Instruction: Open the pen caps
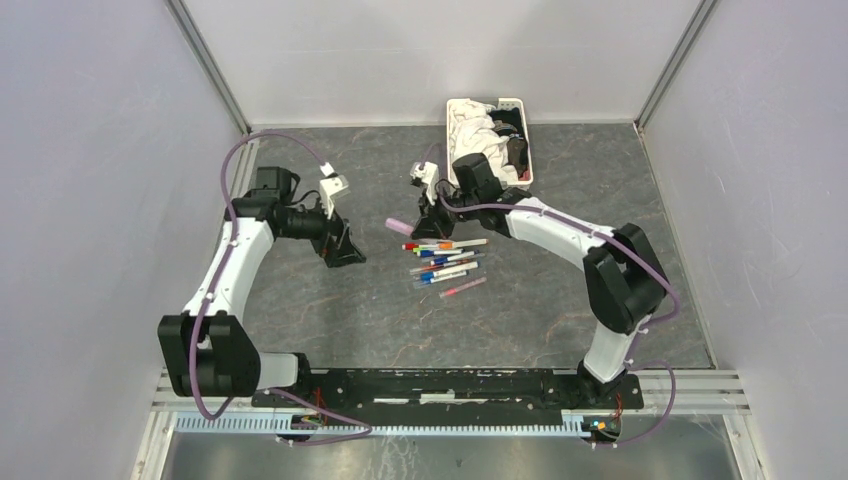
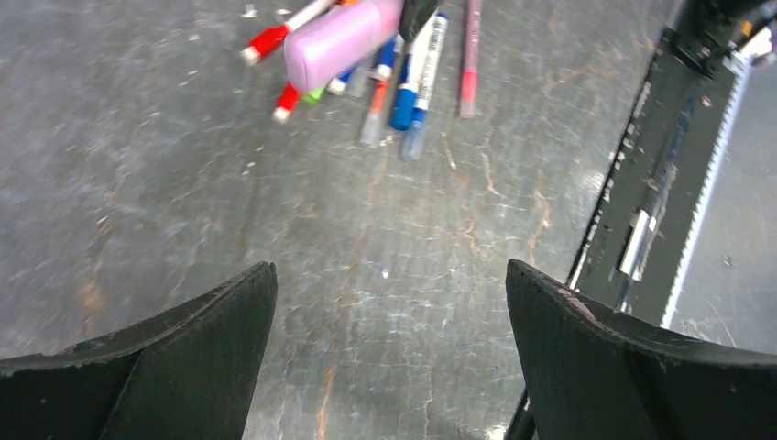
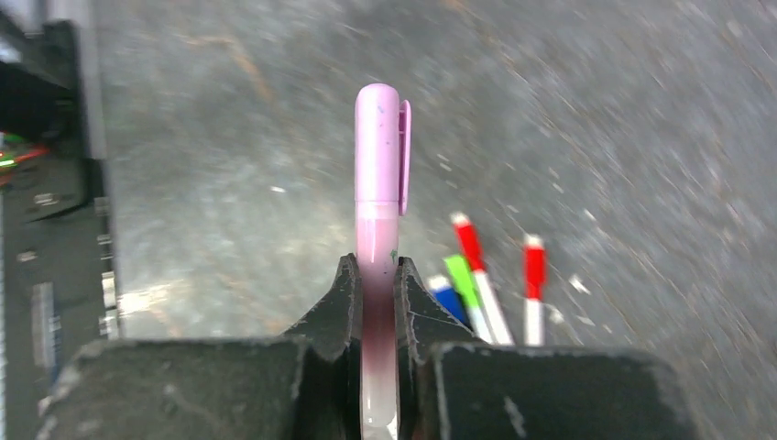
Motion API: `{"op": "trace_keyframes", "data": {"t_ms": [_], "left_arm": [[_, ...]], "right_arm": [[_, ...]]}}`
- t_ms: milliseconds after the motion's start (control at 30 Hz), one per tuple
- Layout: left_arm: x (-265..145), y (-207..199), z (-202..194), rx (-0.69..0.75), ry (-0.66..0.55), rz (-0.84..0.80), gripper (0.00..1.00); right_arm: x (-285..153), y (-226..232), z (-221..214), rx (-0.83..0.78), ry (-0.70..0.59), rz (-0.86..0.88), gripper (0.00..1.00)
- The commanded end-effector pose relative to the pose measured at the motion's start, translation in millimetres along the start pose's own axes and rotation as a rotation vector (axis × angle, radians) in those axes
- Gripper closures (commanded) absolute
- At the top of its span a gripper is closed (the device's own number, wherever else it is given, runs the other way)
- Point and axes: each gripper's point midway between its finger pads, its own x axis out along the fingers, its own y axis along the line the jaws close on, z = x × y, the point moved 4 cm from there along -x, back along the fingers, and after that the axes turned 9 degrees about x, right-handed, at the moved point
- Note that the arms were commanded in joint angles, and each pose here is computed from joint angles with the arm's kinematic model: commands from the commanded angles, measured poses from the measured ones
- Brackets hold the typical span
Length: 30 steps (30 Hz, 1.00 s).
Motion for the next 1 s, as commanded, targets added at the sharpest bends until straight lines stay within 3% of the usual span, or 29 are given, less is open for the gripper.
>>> {"op": "trace_keyframes", "data": {"t_ms": [0,300,533,967], "left_arm": [[11.2,-24.1,12.3,0.116,-0.03,-0.162,0.0],[12.5,-43.8,22.9,0.157,-0.067,-0.237,0.1],[16.9,-65.1,11.3,0.145,-0.053,-0.329,0.25],[24.5,-69.3,12.9,0.14,-0.067,-0.385,0.86]], "right_arm": [[-10.9,64.9,12.4,-0.051,-0.019,0.265,1.0],[-5.1,109.0,14.0,-0.101,0.044,0.413,1.0],[0.5,121.4,20.9,-0.1,0.029,0.477,1.0],[3.9,128.9,27.2,-0.083,0.018,0.534,1.0]]}}
